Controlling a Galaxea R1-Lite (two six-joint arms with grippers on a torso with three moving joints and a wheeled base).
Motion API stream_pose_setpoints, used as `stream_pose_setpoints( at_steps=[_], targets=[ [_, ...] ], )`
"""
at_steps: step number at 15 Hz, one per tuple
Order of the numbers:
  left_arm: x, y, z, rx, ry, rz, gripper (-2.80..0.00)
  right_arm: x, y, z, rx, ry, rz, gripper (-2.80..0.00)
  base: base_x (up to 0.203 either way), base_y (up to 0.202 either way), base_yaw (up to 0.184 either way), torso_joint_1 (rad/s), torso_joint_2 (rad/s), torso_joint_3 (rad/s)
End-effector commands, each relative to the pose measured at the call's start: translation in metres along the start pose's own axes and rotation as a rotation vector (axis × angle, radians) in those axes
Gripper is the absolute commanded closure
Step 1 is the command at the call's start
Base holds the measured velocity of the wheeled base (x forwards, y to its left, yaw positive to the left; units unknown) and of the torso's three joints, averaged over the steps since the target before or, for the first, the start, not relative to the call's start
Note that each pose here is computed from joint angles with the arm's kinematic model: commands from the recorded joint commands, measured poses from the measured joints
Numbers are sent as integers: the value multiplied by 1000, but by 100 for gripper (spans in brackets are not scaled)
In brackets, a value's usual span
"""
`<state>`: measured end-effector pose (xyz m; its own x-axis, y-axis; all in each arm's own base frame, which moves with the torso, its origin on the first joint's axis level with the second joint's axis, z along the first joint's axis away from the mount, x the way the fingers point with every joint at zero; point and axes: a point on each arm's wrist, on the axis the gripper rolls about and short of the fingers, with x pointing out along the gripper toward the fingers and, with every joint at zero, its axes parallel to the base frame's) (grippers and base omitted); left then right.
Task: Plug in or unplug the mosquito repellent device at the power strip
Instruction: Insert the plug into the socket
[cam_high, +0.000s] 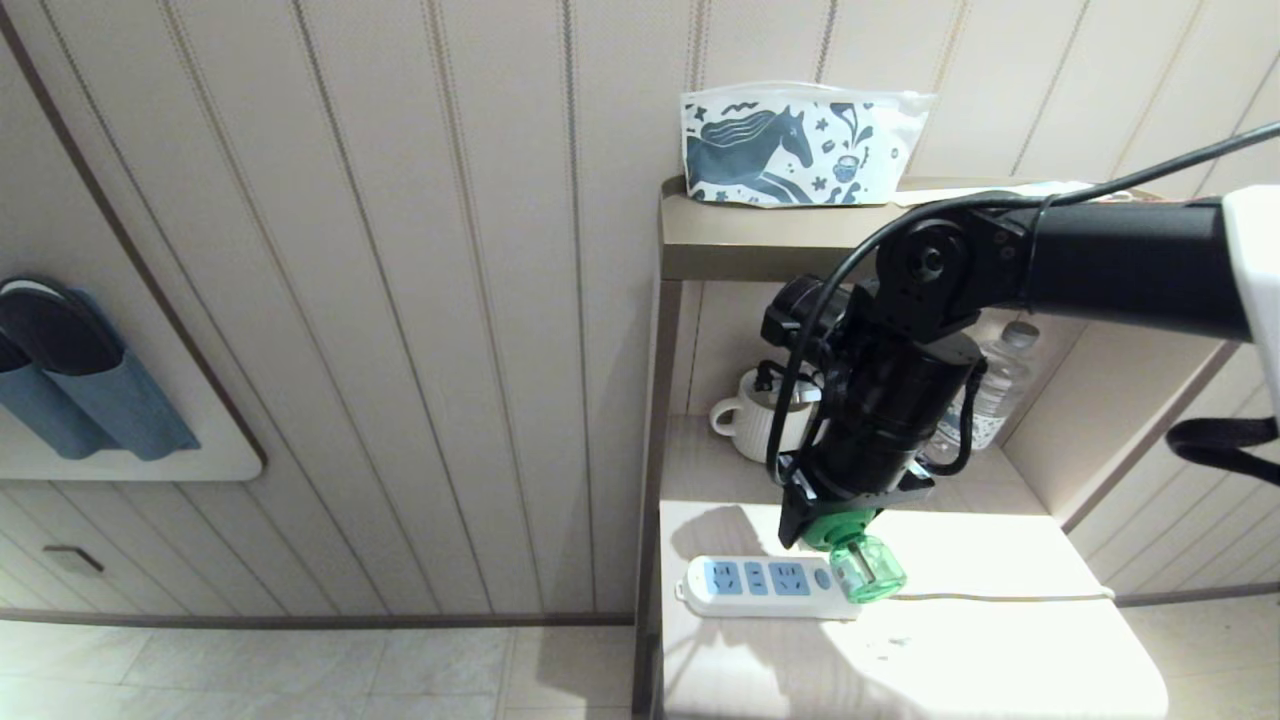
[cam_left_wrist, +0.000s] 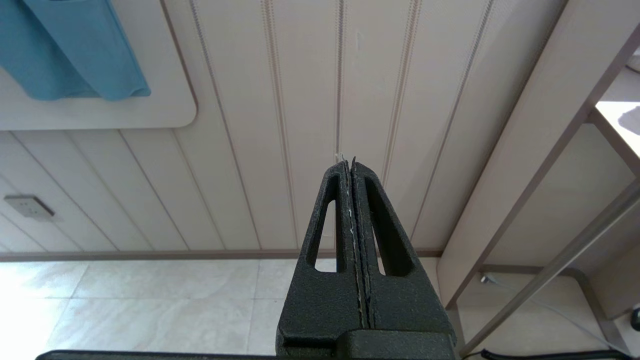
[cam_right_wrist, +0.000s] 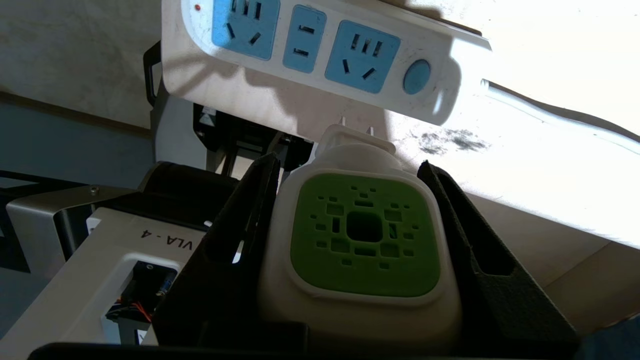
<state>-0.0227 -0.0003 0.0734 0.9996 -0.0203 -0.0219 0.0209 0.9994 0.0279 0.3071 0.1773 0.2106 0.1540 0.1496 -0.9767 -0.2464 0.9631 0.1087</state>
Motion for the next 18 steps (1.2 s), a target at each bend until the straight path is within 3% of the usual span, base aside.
stream_pose_setpoints(
  at_steps=[1,18],
  targets=[
    [0,0,0,-1,1,0,0,12,-2,3,8,41,-10,0,0,0,0,0,0,0],
    [0,0,0,0,2,0,0,57,-3,15,11,143,-43,0,0,0,0,0,0,0]
  ],
)
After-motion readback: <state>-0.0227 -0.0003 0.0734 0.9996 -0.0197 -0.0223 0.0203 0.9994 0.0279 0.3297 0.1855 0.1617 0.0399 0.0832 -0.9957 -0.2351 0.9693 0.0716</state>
